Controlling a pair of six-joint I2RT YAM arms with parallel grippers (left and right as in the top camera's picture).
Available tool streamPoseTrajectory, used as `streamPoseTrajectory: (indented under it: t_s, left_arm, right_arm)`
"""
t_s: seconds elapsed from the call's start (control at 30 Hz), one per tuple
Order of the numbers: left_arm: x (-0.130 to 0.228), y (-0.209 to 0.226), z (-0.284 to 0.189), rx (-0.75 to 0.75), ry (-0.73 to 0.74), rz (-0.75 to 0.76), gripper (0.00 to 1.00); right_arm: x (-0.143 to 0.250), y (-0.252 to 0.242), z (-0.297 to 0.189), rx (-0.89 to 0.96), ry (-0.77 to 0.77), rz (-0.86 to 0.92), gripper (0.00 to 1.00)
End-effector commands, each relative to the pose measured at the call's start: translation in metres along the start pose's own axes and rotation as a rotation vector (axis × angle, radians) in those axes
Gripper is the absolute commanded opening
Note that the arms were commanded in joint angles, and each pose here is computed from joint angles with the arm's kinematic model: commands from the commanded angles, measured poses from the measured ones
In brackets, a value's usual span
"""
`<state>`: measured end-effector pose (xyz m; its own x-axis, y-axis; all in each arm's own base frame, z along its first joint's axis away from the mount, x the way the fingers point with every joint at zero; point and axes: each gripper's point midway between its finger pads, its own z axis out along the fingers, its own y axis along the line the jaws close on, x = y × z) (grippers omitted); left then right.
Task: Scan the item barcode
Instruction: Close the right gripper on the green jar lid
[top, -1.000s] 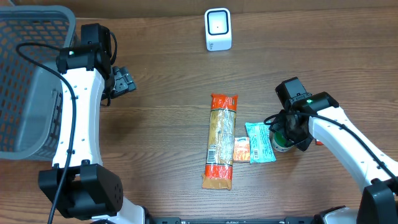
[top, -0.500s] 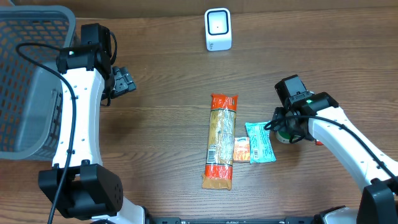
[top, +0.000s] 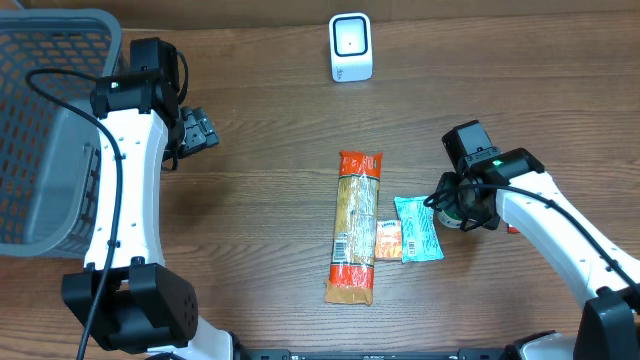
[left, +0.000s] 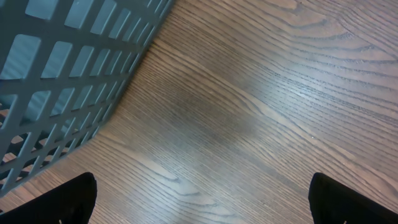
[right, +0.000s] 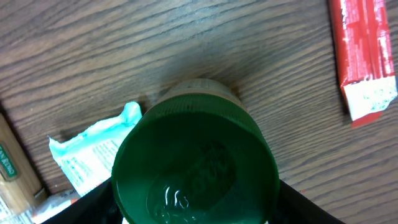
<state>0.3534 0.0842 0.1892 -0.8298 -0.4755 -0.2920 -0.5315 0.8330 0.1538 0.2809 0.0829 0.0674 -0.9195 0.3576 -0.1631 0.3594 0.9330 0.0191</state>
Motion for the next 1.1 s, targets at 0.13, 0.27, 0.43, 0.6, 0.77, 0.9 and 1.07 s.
streamPoseTrajectory:
  t_s: [0.13, 0.27, 0.43, 0.6, 0.77, 0.9, 1.07]
  left_arm:
    - [-0.005, 0.000, -0.004, 0.007, -0.015, 0.016, 1.00]
    - [-0.005, 0.000, -0.004, 0.007, -0.015, 0.016, 1.00]
    - [-0.005, 0.000, -0.004, 0.007, -0.015, 0.016, 1.00]
    - [-0.005, 0.000, -0.004, 0.007, -0.015, 0.016, 1.00]
    - [-0.005, 0.000, -0.004, 0.007, -0.015, 0.016, 1.00]
    - [-0.005, 0.000, -0.004, 0.007, -0.015, 0.016, 1.00]
    - [-0.005, 0.000, -0.004, 0.007, -0.015, 0.016, 1.00]
  right_arm:
    - [-0.012, -0.015, -0.001, 0.093, -0.063, -0.246, 0.62]
    - [-0.017, -0.013, -0.001, 0.090, -0.087, -0.255, 0.70]
    - [-0.016, -0.014, -0.001, 0.086, -0.089, -0.100, 1.00]
    - [-0.014, -0.015, -0.001, 0.080, -0.089, 0.118, 1.00]
    - [-0.016, -0.014, -0.001, 0.072, -0.098, 0.185, 0.95]
    - [-0.019, -0.011, -0.001, 0.062, -0.111, 0.188, 0.81]
    - [-0.021, -0.011, -0.001, 0.059, -0.117, 0.188, 0.74]
